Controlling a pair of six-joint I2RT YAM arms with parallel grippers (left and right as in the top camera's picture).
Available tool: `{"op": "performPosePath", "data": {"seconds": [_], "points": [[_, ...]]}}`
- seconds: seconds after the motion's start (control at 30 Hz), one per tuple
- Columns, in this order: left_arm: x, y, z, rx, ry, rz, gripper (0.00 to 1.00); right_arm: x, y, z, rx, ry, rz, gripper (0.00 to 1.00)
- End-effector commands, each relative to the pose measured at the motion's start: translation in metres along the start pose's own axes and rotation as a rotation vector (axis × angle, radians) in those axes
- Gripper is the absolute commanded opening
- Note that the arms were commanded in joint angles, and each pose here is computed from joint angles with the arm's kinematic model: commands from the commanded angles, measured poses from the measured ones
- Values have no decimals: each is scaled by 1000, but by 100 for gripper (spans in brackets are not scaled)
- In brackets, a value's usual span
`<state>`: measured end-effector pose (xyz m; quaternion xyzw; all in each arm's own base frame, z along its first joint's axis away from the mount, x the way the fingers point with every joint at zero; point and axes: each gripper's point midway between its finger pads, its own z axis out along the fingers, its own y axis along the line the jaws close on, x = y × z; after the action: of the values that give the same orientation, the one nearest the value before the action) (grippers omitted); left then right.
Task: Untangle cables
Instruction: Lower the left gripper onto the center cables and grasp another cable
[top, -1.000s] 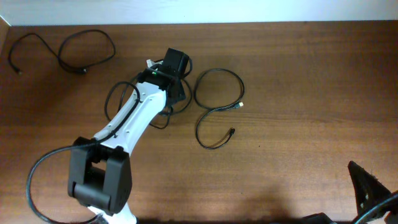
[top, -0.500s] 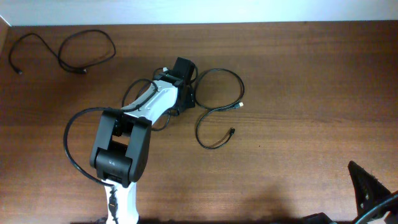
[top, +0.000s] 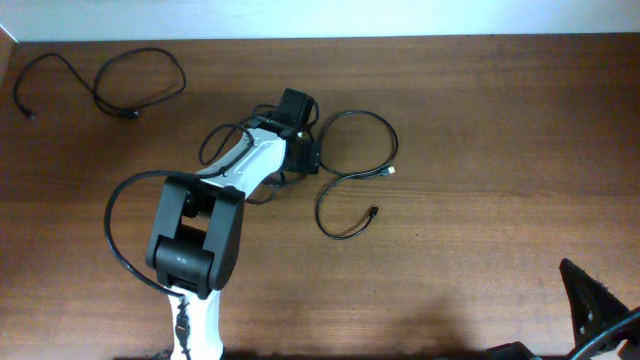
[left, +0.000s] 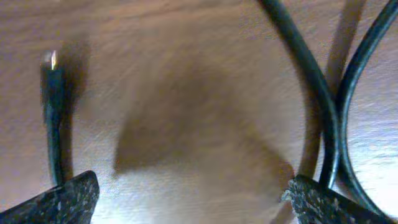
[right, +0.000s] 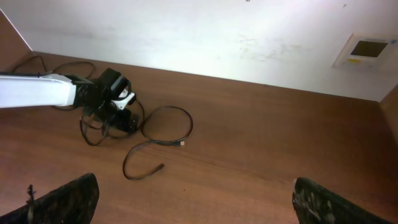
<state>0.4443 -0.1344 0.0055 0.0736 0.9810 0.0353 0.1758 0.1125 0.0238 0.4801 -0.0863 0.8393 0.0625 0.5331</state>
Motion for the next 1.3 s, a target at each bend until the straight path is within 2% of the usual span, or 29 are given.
{"op": "performPosePath", "data": {"seconds": [0.0, 0.13, 0.23, 0.3, 0.37, 0.4, 0.43, 0.5, 0.7, 0.8, 0.87, 0.93, 1.0, 1.07, 1.27], "points": [[34, -21, 40, 94, 118, 135, 100, 2, -3, -2, 18, 1, 10, 98], [49, -21, 58, 108, 153, 365, 100, 2, -3, -2, 18, 1, 10, 98], [53, -22, 64, 111, 164, 398, 99, 2, -3, -2, 18, 1, 10, 98], [52, -22, 65, 111, 162, 398, 95, 2, -3, -2, 18, 1, 10, 99], [61, -20, 63, 119, 192, 499, 95, 2, -3, -2, 18, 1, 10, 99], [61, -15, 63, 99, 200, 536, 89, 2, -3, -2, 18, 1, 10, 99], [57, -7, 62, 53, 202, 537, 89, 2, -3, -2, 18, 1, 10, 99], [44, 0, 50, 22, 201, 534, 100, 2, -3, -2, 18, 1, 10, 99], [-1, 4, -8, 21, 183, 525, 99, 2, -3, -2, 18, 1, 10, 99], [-24, 5, -39, 20, 157, 383, 99, 2, -3, -2, 18, 1, 10, 98], [-36, -18, -70, 180, 118, 365, 99, 2, -3, -2, 18, 1, 10, 98], [-43, -32, -92, 271, 85, 390, 99, 2, -3, -2, 18, 1, 10, 99], [-26, -30, -90, 282, 143, 469, 99, 2, -3, -2, 18, 1, 10, 99], [-8, -33, -82, 314, 200, 467, 99, 2, -3, -2, 18, 1, 10, 99], [50, -40, -15, 341, 268, 465, 99, 2, -3, -2, 18, 1, 10, 98]]}}
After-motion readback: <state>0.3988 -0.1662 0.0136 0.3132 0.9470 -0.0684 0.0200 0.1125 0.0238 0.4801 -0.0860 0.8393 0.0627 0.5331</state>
